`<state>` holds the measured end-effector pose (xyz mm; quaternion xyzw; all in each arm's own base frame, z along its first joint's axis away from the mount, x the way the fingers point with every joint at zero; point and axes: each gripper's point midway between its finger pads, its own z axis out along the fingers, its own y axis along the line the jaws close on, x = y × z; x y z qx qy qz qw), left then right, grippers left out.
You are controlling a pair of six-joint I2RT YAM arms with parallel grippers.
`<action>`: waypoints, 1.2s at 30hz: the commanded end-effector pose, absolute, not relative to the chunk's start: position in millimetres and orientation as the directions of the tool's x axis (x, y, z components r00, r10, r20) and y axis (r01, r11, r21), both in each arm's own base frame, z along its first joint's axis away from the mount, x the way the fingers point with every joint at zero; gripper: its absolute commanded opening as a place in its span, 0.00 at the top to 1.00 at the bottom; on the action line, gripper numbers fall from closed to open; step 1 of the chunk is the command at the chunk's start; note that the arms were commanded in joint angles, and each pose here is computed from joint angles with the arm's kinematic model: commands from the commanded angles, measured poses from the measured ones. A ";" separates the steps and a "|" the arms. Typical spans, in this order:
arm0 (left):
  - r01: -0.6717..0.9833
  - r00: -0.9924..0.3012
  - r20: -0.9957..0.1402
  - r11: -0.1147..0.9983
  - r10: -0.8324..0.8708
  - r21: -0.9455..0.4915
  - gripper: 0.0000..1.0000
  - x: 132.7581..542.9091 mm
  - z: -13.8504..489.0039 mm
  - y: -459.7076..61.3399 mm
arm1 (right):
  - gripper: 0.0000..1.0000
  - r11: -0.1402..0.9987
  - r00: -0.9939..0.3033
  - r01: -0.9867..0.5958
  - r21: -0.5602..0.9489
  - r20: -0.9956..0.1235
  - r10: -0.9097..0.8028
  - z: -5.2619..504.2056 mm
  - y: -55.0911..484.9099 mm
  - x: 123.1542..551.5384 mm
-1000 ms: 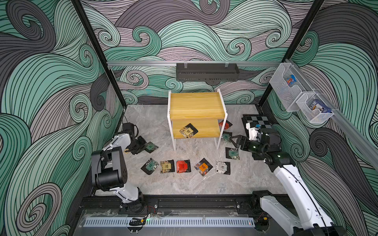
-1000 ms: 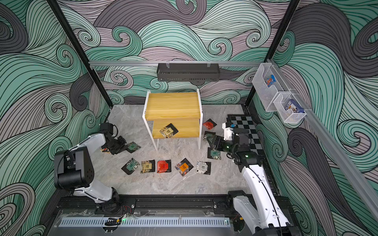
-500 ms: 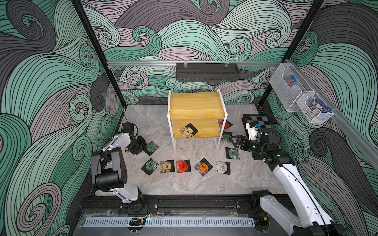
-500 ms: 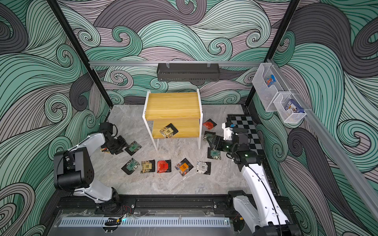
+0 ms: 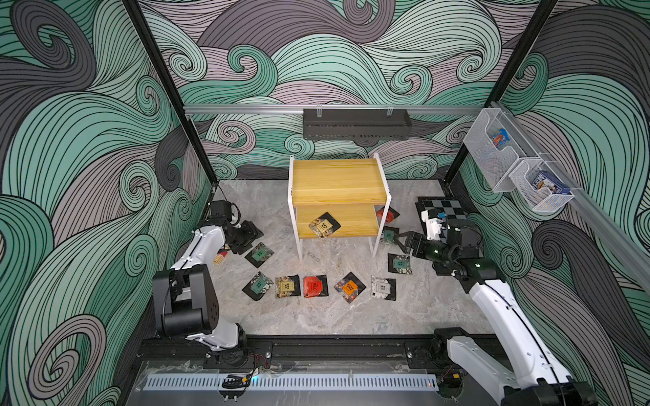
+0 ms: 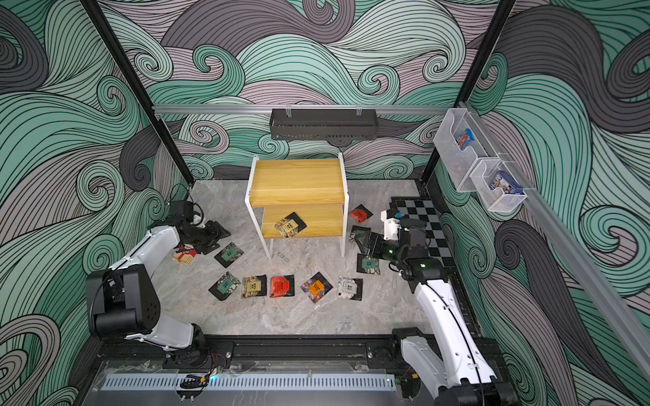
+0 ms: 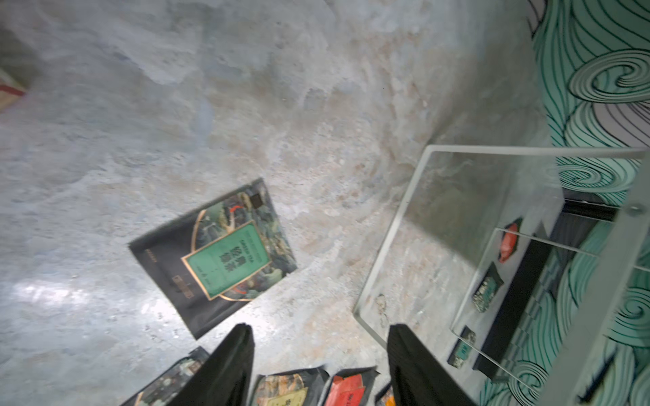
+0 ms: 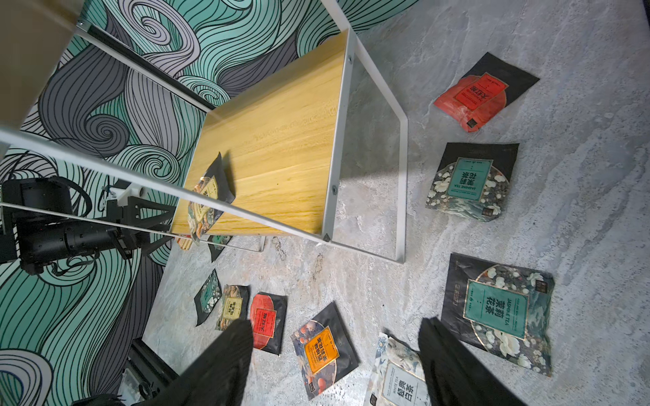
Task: Remove the tea bags from the shelf
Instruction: Pick up the tea bag from the shelf.
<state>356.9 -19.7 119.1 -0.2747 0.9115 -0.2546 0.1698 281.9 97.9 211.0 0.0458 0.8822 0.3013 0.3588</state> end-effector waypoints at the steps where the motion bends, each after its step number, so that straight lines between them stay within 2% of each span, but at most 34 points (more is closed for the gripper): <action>1: -0.285 -0.818 -0.214 0.699 -0.534 -0.656 0.34 367.8 156.7 -44.0 | 0.22 0.801 -0.718 -0.212 0.559 -0.645 0.260 227.9 107.7 281.4; 7: -0.189 -0.853 -0.223 0.677 -0.472 -0.711 0.33 370.4 178.8 -70.1 | 0.22 0.800 -0.675 -0.341 0.493 -0.721 0.157 242.8 124.8 269.5; 11: -0.164 -0.864 -0.224 0.672 -0.451 -0.722 0.33 368.4 185.9 -79.5 | 0.22 0.794 -0.622 -0.459 0.399 -0.782 0.033 253.4 142.6 255.1; 20: -0.161 -0.870 -0.207 0.654 -0.448 -0.739 0.33 356.1 193.0 -88.4 | 0.22 0.625 -0.348 -0.776 0.080 -0.882 -0.319 264.0 203.1 215.1; 25: -0.146 -0.871 -0.215 0.651 -0.442 -0.745 0.33 342.0 198.8 -91.8 | 0.22 0.539 -0.205 -0.839 -0.074 -0.875 -0.438 259.9 228.9 210.9; 30: -0.153 -0.875 -0.201 0.645 -0.440 -0.748 0.34 329.9 195.0 -93.5 | 0.20 0.430 0.033 -0.849 -0.308 -0.842 -0.539 254.3 257.9 213.2; 36: -0.158 -0.875 -0.191 0.635 -0.446 -0.757 0.34 319.2 193.9 -95.4 | 0.19 0.327 0.198 -0.832 -0.449 -0.790 -0.580 250.1 286.2 225.7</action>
